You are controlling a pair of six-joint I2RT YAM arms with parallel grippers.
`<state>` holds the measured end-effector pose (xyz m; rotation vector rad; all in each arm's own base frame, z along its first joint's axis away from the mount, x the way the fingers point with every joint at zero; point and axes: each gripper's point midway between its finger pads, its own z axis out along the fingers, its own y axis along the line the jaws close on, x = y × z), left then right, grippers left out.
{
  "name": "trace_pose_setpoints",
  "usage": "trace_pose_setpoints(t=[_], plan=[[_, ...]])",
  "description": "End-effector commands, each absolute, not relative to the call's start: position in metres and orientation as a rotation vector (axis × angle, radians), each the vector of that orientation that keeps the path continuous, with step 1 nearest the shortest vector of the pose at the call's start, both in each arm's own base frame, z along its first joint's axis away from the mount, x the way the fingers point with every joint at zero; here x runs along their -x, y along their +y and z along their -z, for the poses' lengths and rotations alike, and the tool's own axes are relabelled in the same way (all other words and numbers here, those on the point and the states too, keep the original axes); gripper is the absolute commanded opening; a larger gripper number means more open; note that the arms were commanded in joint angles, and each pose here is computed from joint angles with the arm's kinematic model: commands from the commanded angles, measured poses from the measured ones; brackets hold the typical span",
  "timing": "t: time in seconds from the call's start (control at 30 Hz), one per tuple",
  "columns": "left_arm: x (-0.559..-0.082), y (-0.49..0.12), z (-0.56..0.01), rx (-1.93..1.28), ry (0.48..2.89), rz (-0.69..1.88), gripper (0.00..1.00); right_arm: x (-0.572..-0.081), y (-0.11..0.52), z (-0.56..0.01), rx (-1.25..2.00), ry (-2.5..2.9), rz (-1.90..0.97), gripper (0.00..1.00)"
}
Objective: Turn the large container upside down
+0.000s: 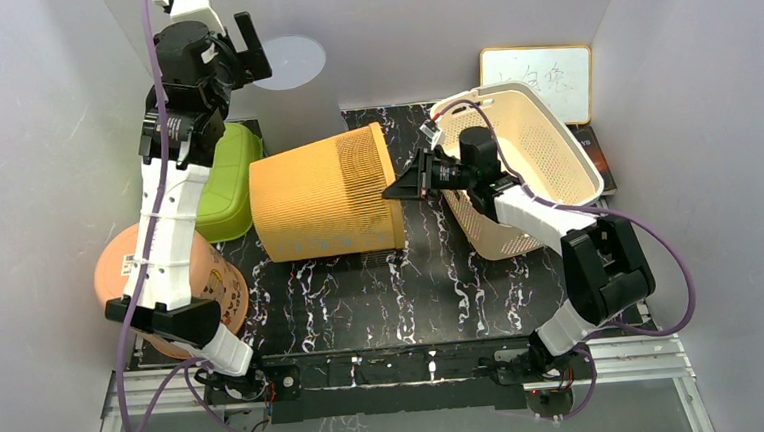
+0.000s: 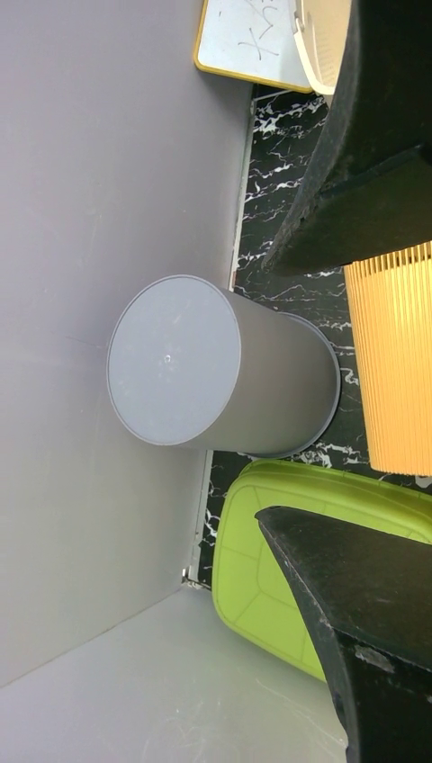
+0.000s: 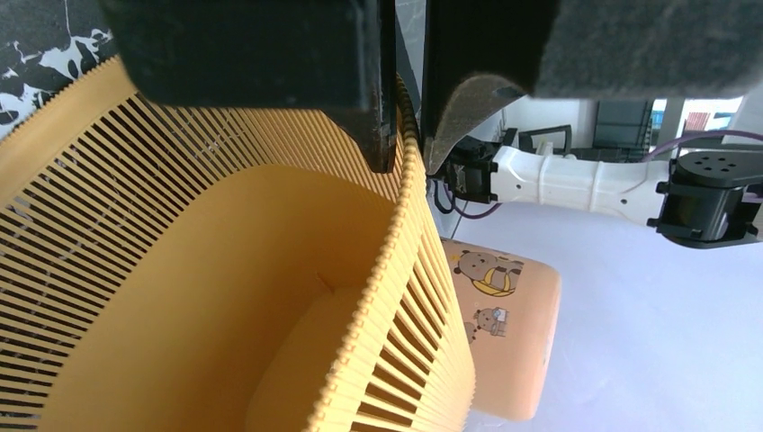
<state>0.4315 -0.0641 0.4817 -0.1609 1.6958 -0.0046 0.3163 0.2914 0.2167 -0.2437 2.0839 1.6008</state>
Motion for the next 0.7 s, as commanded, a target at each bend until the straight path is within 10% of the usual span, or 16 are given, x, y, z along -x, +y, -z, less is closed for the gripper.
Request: trace_pose_setpoints(t=[0.0, 0.37, 0.53, 0.67], plan=[[-0.426, -0.060, -0.501, 0.164, 1.652, -0.020, 0.99, -0.318, 0.289, -0.185, 0.083, 2.294, -1.605, 0.00], [-0.424, -0.062, -0.497, 0.144, 1.661, -0.047, 0.98, -0.341, 0.308, -0.256, 0.198, 2.111, -1.692, 0.40], [-0.423, -0.062, -0.492, 0.140, 1.674, -0.057, 0.98, -0.347, 0.328, -0.278, 0.223, 2.013, -1.801, 0.41], [-0.421, -0.060, -0.495, 0.139, 1.666, -0.068, 0.98, -0.345, 0.348, -0.288, 0.300, 1.973, -1.861, 0.19]])
